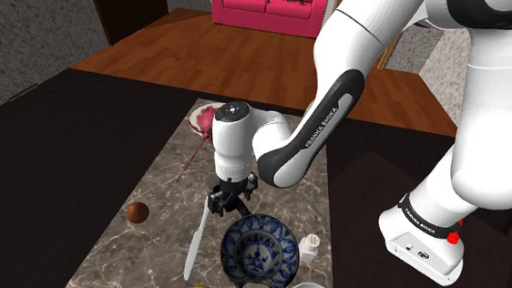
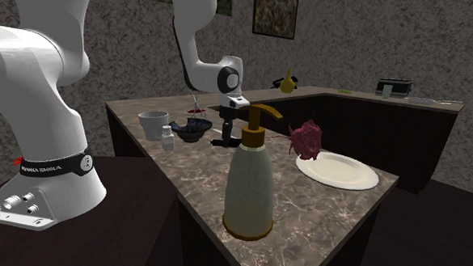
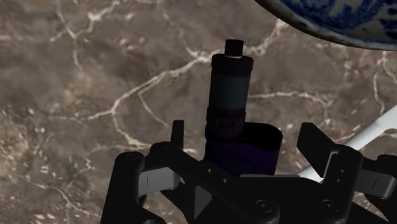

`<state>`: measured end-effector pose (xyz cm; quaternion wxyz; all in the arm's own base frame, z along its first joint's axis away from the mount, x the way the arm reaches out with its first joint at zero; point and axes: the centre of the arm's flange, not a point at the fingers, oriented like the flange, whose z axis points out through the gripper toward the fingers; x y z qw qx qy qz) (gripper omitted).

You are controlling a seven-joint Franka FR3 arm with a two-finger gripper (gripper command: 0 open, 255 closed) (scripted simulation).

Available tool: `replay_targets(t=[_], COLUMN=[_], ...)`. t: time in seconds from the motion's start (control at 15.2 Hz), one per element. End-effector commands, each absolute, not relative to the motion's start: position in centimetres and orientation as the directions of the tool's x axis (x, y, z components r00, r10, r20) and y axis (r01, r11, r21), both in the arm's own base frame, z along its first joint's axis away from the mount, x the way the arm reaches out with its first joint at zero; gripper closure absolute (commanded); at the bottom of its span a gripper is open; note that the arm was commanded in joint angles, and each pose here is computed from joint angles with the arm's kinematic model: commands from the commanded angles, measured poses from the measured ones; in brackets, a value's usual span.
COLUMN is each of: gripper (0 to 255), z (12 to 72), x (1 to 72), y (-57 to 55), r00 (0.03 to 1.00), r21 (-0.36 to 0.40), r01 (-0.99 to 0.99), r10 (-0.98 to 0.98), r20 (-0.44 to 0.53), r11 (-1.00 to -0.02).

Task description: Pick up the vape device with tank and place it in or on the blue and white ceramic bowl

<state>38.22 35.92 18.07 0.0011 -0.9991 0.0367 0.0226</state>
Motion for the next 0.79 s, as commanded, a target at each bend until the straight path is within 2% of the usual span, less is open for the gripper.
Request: replay_targets(t=[0.0, 0.07, 0.13, 0.73], gripper=[0, 0, 255, 255], z=[18.05, 18.05, 18.05, 18.05], x=[38.22, 38.22, 38.22, 38.22], y=[35.92, 35.92, 35.92, 35.92], r00=[0.996, 0.996, 0.996, 0.996], r21=[-0.001, -0.001, -0.001, -0.001], r01=[-0.073, -0.073, -0.073, -0.073], r10=[-0.073, -0.073, -0.073, -0.073], r20=[-0.045, -0.045, -0.045, -0.045], r11=[-0.997, -0.997, -0.997, -0.997])
